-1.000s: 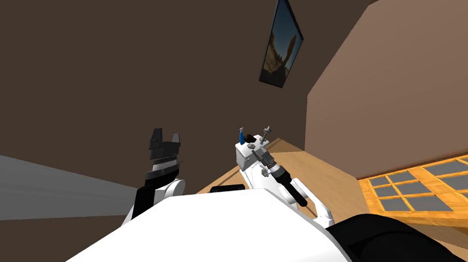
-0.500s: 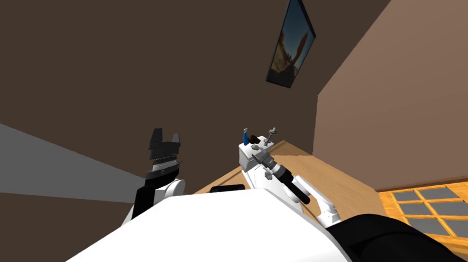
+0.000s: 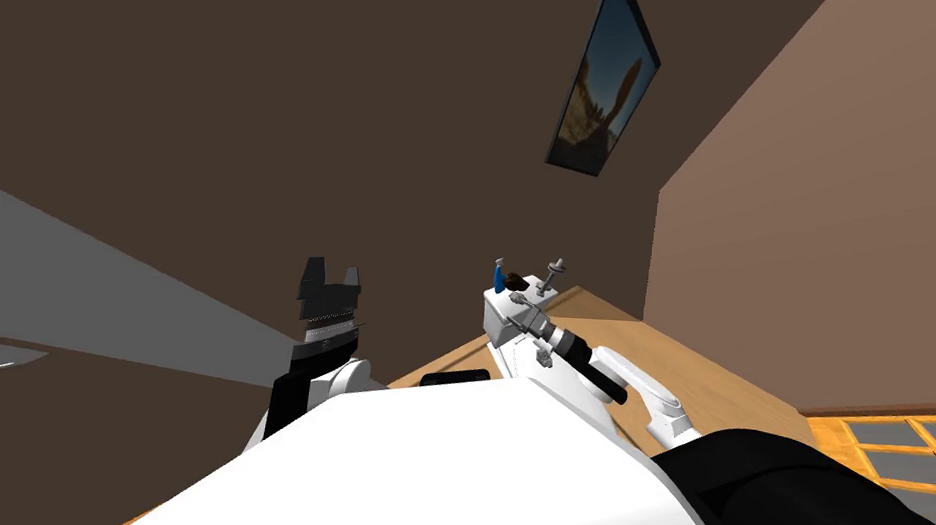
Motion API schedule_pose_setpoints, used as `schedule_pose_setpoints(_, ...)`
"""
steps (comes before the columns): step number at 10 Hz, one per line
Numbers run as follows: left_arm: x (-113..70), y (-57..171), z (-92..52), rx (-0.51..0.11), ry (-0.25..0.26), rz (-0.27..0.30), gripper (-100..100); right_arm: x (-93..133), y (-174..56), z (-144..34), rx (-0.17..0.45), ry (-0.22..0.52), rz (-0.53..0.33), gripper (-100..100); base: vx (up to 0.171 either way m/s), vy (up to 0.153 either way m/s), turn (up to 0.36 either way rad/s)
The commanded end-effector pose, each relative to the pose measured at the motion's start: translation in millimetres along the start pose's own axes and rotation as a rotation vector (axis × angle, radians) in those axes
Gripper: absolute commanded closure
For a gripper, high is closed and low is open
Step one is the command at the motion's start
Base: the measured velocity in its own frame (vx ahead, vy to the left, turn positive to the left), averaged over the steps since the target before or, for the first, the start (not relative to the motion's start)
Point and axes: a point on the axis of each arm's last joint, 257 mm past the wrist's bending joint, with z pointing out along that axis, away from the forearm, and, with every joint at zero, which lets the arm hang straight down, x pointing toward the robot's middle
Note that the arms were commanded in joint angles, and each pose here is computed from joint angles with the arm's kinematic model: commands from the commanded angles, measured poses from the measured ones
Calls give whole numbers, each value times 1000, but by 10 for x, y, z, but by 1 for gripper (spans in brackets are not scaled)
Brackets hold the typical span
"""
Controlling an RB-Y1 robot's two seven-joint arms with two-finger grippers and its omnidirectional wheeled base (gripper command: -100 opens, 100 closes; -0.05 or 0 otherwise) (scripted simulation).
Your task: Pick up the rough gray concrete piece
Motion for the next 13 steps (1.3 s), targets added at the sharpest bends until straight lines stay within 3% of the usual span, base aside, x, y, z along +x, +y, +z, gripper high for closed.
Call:
schedule_pose_setpoints(1,0,0,0,0,0,0,0,77,-18,-30,-22,27,-45,-100,8,13,77)
schedule_pose_setpoints(3,0,0,0,0,0,0,0,326,-61,-135,-82,108,-178,-100,16,19,162)
schedule_pose_setpoints(4,0,0,0,0,0,0,0,331,-70,-145,-92,115,-190,-100,20,13,78)
schedule_pose_setpoints(6,0,0,0,0,0,0,0,571,-137,-277,-153,193,-312,-100,20,16,147)
schedule_pose_setpoints(10,0,0,0,0,0,0,0,795,-260,-455,-236,281,-445,-100,28,11,85)
schedule_pose_setpoints(13,0,0,0,0,0,0,0,1082,-440,-726,-338,392,-594,-100,39,6,110)
